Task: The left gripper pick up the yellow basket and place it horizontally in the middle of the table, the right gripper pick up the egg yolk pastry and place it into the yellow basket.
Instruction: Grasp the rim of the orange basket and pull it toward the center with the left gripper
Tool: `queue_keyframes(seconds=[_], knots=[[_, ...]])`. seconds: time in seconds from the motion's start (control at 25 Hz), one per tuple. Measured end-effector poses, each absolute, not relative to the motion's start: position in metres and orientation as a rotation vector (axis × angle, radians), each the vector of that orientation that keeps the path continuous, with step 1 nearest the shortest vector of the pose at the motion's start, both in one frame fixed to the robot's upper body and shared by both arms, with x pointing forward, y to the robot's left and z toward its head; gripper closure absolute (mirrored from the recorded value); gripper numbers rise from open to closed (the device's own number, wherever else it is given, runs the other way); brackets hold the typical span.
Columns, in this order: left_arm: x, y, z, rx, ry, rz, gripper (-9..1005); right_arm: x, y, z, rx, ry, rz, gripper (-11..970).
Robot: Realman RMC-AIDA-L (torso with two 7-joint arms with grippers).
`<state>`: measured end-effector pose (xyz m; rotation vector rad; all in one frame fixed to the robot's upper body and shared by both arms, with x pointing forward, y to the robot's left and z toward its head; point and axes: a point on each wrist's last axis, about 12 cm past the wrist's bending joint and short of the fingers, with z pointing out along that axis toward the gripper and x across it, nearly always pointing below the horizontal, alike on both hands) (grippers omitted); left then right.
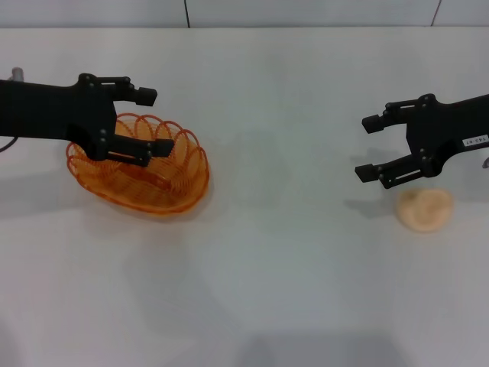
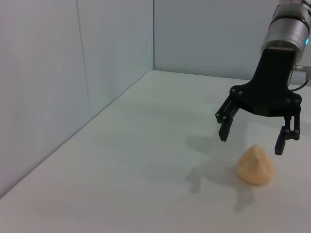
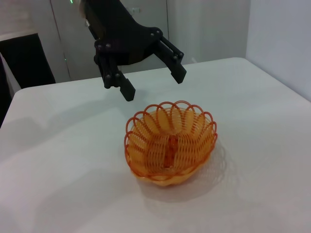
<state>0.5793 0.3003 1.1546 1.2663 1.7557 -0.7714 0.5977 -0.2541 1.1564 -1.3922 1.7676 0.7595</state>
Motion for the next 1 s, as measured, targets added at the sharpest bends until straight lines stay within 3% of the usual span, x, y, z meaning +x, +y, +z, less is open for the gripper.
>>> queue_keyframes(seconds=[0.76, 1.0], knots=[[0.578, 0.301, 1.153, 1.252, 1.769, -0.783, 108, 0.594, -0.258, 1.152, -1.371, 1.767, 0.762, 99], [0.577, 0.304, 1.171, 1.089, 1.928, -0.800, 109, 0.591, -0.271, 1.154, -1.318, 1.764, 0.727, 100]])
